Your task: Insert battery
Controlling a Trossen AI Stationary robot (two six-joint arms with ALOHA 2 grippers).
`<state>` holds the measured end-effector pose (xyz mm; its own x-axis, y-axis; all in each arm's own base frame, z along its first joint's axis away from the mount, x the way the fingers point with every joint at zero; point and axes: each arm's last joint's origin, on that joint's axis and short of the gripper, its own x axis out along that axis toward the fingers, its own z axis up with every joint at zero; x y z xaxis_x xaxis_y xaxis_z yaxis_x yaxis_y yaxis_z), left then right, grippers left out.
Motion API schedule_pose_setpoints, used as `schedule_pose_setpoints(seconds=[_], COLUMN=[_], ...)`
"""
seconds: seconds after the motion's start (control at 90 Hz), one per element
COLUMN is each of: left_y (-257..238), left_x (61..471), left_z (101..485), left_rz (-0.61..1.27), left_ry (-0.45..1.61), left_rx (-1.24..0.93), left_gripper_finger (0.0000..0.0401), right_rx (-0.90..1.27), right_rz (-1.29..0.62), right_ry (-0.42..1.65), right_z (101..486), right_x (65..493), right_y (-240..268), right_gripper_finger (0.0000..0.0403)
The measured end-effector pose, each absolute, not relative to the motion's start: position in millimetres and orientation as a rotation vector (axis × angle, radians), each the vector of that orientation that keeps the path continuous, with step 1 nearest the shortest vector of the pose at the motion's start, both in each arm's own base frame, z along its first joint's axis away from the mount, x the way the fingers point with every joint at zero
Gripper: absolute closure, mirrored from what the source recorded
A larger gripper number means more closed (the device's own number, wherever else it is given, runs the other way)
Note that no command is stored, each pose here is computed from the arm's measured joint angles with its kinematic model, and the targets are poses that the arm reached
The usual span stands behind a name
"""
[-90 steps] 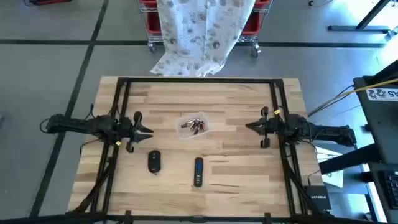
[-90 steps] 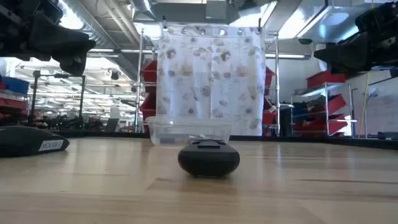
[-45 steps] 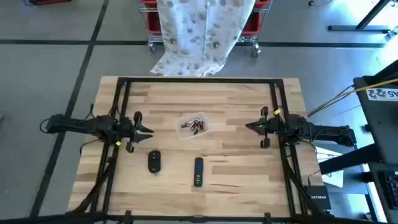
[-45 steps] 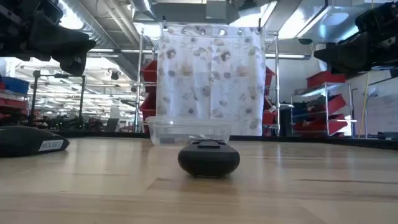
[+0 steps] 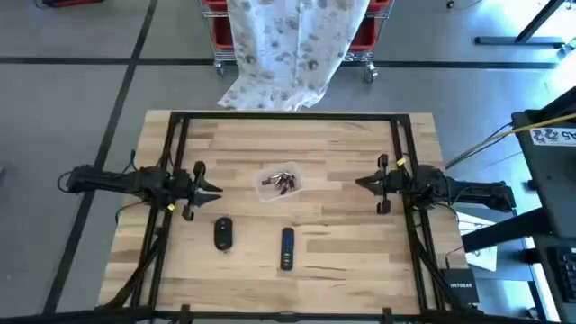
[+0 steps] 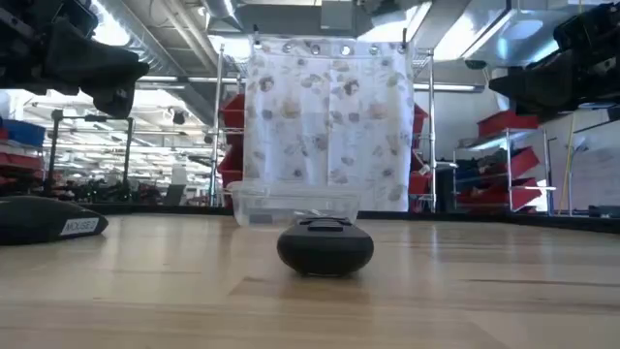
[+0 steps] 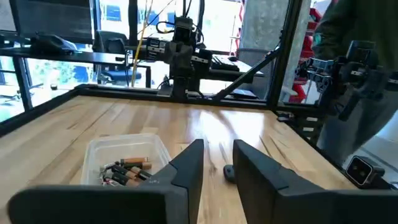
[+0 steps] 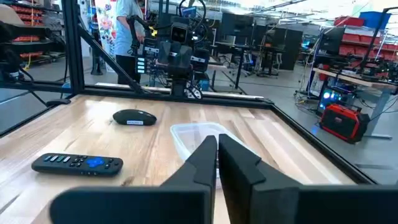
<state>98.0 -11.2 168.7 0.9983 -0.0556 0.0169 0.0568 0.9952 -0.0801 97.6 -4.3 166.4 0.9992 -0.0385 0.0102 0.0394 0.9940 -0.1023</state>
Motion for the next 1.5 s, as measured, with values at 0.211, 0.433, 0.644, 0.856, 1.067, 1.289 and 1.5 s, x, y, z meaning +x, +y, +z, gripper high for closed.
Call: schedule_pose_setpoints(seconds=[0.211,0.433,0.644,0.856,1.067,1.289,1.5], left_y=[-11.2,-11.2,-11.2,-11.2,-11.2,-11.2,-11.1], left_x=[98.0,98.0,98.0,98.0,98.0,98.0,97.3], left_z=[168.7,168.7,168.6,168.7,168.7,168.7,178.8], left_rz=[-0.057,-0.056,-0.057,-0.057,-0.057,-0.057,-0.065], left_ry=[-0.014,-0.015,-0.014,-0.015,-0.014,-0.014,-0.117], left_rx=[-0.080,-0.080,-0.080,-0.080,-0.080,-0.080,-0.130], left_gripper_finger=[0.0333,0.0333,0.0333,0.0333,0.0333,0.0333,0.0333], right_rx=[-0.103,-0.103,-0.103,-0.103,-0.103,-0.103,-0.103], right_rz=[-0.039,-0.039,-0.039,-0.039,-0.039,-0.039,-0.039], right_ry=[-0.009,-0.008,-0.009,-0.009,-0.008,-0.008,-0.008], right_z=[166.4,166.4,166.4,166.5,166.3,166.3,166.4], right_x=[97.6,97.6,97.6,97.6,97.6,97.6,97.6], right_y=[-4.3,-4.3,-4.3,-4.3,-4.3,-4.3,-4.3], right_gripper_finger=[0.0403,0.0403,0.0403,0.0403,0.0403,0.0403,0.0403])
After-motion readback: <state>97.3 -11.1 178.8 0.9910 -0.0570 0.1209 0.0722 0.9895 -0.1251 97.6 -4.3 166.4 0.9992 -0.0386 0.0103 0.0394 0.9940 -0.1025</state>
